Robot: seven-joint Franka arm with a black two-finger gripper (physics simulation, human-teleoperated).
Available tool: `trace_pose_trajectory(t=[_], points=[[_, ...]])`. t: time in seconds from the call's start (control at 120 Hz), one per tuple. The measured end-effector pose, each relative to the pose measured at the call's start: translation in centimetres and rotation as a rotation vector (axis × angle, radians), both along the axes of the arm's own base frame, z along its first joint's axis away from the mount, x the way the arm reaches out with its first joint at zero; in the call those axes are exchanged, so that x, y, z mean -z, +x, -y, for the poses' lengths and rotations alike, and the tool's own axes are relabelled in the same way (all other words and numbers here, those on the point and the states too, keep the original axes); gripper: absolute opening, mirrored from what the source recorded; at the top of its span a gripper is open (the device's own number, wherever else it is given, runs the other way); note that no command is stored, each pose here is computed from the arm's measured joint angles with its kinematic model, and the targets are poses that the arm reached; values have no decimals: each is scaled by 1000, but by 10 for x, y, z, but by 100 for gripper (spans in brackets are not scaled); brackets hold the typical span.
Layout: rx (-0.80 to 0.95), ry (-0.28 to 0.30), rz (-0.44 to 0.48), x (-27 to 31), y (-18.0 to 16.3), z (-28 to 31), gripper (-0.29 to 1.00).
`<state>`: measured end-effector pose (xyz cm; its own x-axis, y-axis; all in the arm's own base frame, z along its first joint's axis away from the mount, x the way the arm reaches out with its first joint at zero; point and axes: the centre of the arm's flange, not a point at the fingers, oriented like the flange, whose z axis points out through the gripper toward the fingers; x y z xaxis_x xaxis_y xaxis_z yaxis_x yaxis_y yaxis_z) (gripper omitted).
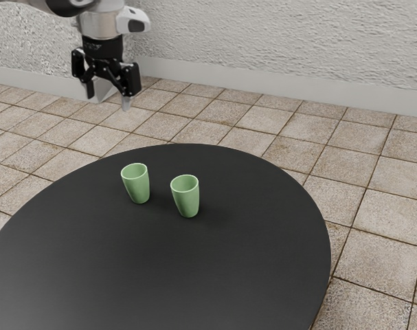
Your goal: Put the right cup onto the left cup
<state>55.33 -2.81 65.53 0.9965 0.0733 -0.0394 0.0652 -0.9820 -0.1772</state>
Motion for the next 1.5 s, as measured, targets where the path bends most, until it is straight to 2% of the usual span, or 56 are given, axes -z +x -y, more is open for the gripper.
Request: trace_pose_trajectory(t=[0.192,0.333,0.717,1.042,1.5], points=[[-50,8,-4,12,9,-20,70],[-5,1,0,36,27,5,70],[63,-44,-3,124,76,51,70],[67,-83,-9,214,116,59,70],[70,-108,23,278,124,64,70]])
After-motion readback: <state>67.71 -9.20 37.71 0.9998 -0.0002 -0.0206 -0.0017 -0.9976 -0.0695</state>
